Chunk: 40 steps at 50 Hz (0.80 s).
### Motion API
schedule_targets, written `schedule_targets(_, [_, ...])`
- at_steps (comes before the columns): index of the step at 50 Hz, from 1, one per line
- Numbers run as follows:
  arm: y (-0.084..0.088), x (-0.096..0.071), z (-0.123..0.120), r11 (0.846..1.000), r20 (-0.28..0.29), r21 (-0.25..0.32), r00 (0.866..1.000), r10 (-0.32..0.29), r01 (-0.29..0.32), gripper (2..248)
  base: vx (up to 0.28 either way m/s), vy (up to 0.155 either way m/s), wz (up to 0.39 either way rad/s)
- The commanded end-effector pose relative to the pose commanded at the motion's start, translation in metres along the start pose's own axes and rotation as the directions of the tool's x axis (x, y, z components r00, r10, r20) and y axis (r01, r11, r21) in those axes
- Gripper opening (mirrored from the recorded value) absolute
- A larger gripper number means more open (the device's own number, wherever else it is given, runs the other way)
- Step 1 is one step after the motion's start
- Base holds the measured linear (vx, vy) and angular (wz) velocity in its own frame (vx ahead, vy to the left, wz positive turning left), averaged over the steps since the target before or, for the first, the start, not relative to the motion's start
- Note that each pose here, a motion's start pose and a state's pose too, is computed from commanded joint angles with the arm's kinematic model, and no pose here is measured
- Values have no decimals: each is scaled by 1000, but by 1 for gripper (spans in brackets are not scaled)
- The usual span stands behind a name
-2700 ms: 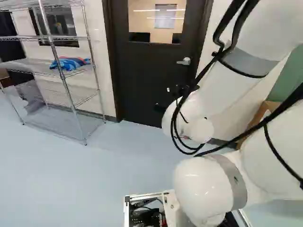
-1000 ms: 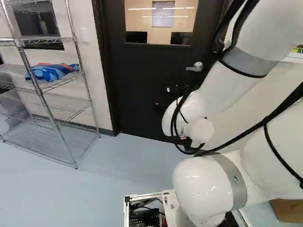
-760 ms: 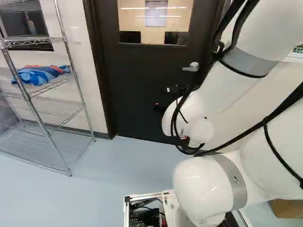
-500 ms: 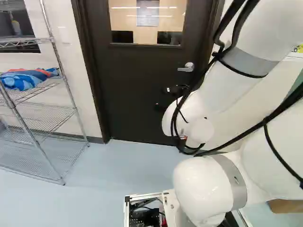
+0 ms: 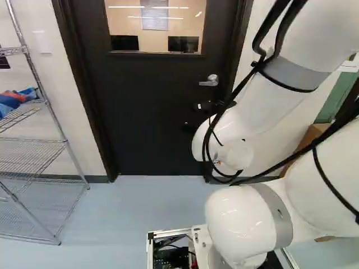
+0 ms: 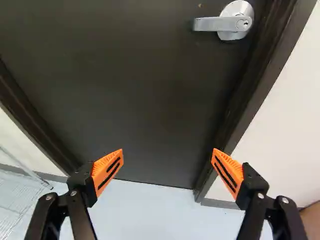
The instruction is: Open the door and move inside
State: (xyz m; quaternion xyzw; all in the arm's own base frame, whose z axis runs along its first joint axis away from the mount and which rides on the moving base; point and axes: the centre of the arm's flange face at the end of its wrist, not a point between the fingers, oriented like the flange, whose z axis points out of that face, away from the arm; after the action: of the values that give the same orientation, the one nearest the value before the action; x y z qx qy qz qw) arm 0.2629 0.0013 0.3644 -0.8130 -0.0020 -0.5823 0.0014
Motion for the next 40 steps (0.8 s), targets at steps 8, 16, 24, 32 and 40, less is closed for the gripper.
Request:
schedule_targets(8, [0, 0, 0, 1000, 0, 0, 1000, 0, 0, 247, 80, 19, -80])
schedule_targets(16, [0, 0, 0, 1000, 0, 0, 1000, 0, 0, 247, 75, 31, -23])
schedule_targets(24, [0, 0, 0, 1000, 0, 0, 1000, 0, 0, 247, 85, 37, -18])
schedule_targets(32, [0, 0, 0, 1000, 0, 0, 1000, 0, 0, 247, 89, 39, -18])
schedule_targets(40, [0, 0, 0, 1000, 0, 0, 1000, 0, 0, 247, 85, 38, -16])
